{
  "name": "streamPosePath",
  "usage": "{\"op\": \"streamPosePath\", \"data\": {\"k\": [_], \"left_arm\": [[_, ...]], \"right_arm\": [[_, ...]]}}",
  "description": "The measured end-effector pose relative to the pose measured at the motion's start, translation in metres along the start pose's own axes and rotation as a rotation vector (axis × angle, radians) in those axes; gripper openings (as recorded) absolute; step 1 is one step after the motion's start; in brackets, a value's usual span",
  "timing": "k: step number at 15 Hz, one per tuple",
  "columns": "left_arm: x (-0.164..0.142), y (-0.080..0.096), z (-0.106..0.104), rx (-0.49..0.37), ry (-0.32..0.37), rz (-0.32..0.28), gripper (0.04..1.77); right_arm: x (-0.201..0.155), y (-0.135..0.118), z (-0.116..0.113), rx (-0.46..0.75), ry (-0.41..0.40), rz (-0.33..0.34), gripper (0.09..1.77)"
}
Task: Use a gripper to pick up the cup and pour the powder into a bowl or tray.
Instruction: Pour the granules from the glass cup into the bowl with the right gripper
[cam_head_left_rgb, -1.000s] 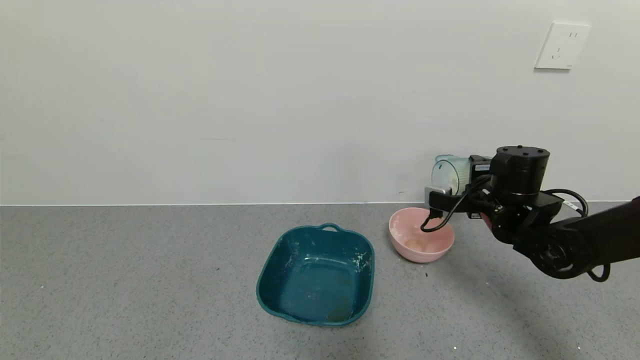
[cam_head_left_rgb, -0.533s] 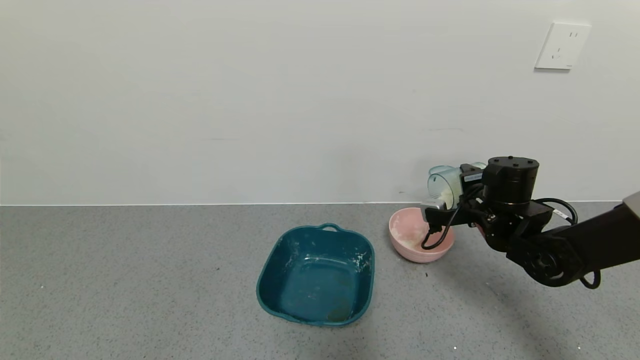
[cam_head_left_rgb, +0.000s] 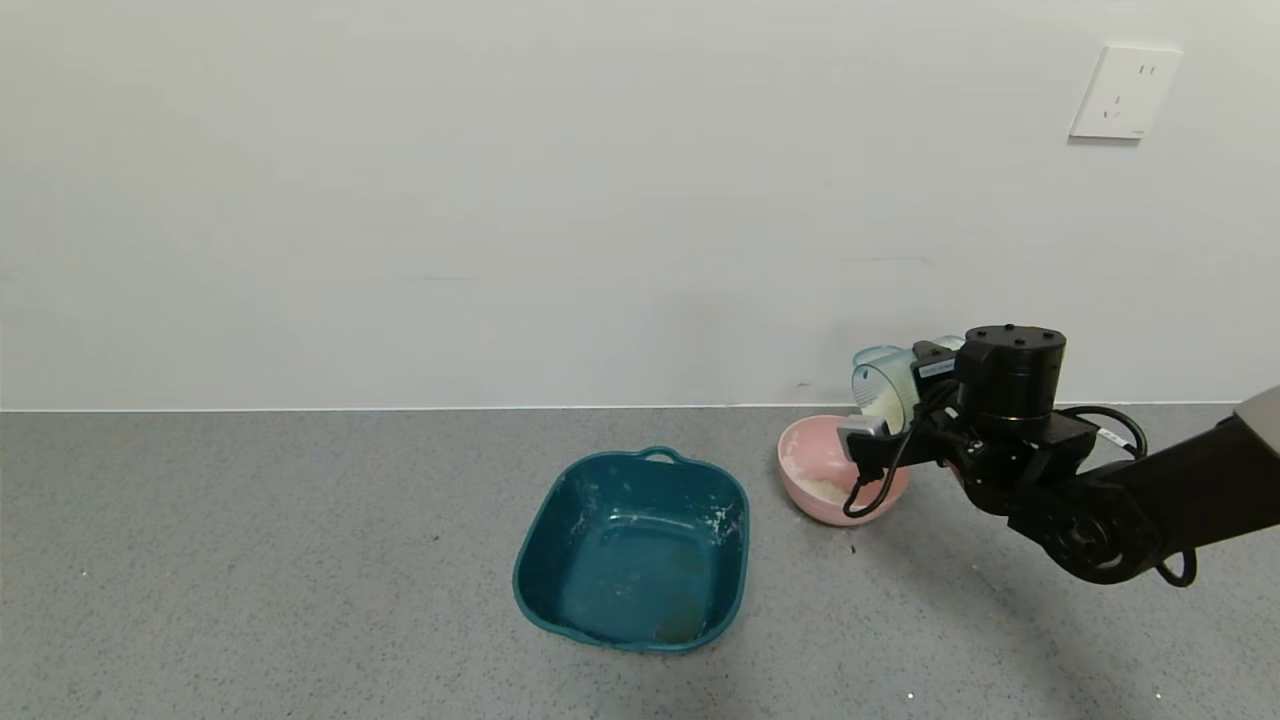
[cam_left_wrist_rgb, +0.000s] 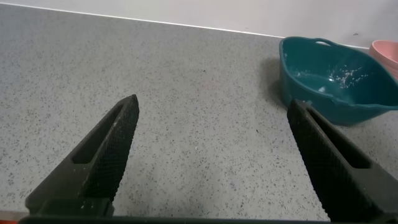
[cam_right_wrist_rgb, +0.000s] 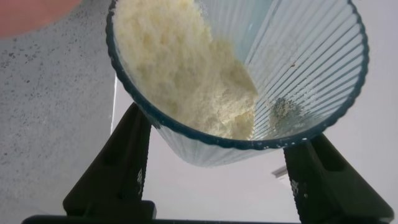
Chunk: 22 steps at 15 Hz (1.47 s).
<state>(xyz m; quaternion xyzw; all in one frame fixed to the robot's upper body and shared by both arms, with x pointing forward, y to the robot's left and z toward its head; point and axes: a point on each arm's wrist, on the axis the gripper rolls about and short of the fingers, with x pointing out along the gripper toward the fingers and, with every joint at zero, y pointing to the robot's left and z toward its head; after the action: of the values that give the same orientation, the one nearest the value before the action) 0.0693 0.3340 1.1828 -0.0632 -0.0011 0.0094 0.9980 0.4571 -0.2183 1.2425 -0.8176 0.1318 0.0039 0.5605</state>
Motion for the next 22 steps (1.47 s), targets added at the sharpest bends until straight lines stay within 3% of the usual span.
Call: {"op": "streamPosePath", "data": {"k": [9, 11, 22], "left_arm": [[0.000, 0.000, 0.000, 0.000, 0.000, 0.000, 1.72], [0.000, 0.000, 0.000, 0.000, 0.000, 0.000, 1.72], [0.000, 0.000, 0.000, 0.000, 0.000, 0.000, 1.72]], "right_arm": [[-0.002, 0.005, 0.005, -0.087, -0.008, 0.020, 1.30], [-0.002, 0.004, 0.005, -0.091, 0.034, 0.030, 1.30], [-0.010, 0.002, 0.010, -0.088, 0.093, 0.030, 1.30]]}}
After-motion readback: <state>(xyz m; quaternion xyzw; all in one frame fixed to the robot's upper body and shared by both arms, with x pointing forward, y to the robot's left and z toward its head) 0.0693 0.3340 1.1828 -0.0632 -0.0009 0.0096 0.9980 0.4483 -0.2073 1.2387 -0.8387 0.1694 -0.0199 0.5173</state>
